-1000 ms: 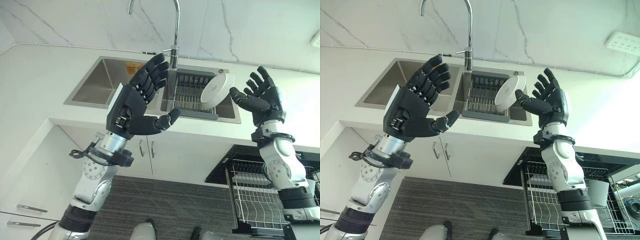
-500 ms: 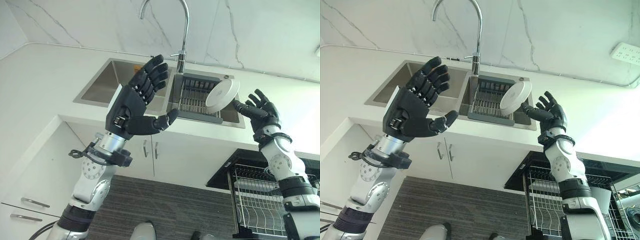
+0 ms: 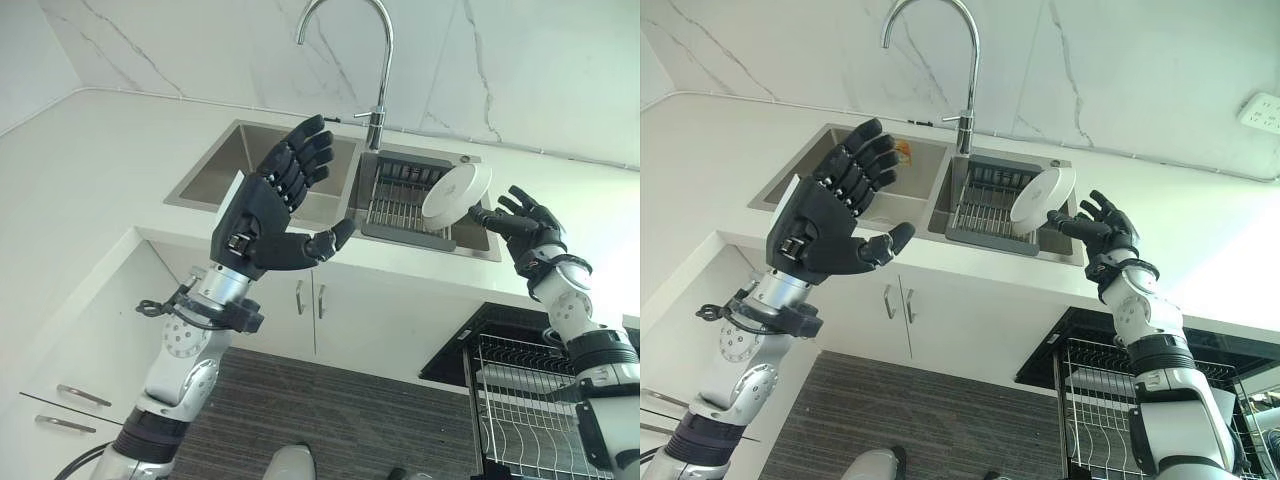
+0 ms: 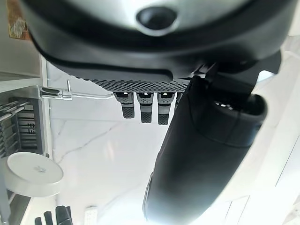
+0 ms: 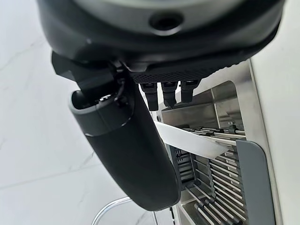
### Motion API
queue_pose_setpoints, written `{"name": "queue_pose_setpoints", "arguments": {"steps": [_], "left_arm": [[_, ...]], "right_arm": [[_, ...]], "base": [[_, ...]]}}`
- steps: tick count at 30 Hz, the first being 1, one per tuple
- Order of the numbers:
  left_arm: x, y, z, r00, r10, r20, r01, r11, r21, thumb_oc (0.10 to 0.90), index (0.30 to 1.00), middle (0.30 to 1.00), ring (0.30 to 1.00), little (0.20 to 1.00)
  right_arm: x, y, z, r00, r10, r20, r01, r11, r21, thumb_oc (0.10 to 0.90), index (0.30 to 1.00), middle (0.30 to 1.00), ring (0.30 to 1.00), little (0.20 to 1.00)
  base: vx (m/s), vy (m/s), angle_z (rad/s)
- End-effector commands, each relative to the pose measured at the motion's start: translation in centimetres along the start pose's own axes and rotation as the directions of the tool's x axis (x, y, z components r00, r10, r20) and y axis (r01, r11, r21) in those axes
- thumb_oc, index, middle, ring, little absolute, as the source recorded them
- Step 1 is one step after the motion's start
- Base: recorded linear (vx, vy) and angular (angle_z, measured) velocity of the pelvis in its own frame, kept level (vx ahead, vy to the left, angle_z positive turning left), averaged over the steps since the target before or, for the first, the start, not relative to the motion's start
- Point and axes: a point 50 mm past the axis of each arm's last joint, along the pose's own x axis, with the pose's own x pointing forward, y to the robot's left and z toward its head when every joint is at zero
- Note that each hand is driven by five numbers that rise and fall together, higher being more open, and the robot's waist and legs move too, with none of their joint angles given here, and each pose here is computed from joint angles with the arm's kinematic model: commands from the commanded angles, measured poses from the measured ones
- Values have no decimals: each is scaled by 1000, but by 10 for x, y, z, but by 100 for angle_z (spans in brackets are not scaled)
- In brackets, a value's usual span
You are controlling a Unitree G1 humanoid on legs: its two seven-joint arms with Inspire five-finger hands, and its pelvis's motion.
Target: Place the dishes in the dishwasher.
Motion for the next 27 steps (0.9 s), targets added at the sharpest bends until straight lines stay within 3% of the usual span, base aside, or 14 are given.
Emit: {"name": "queue_pose_setpoints", "arguments": {"steps": [1,27], "left_arm": [[18,-9,27,984,-52,170,55,998,-19,800,900,900,900,900],[15,-4,24,991,-26,130,28,1000,-11,800,900,900,900,900]], "right_arm": [[7,14,69,976,51,212,-52,999,-3,800,900,900,900,900],[16,7,74,986,-17,164,9,999,48,800,900,900,900,900]], "base": [[-6,-1,9],[5,-2,2]]}}
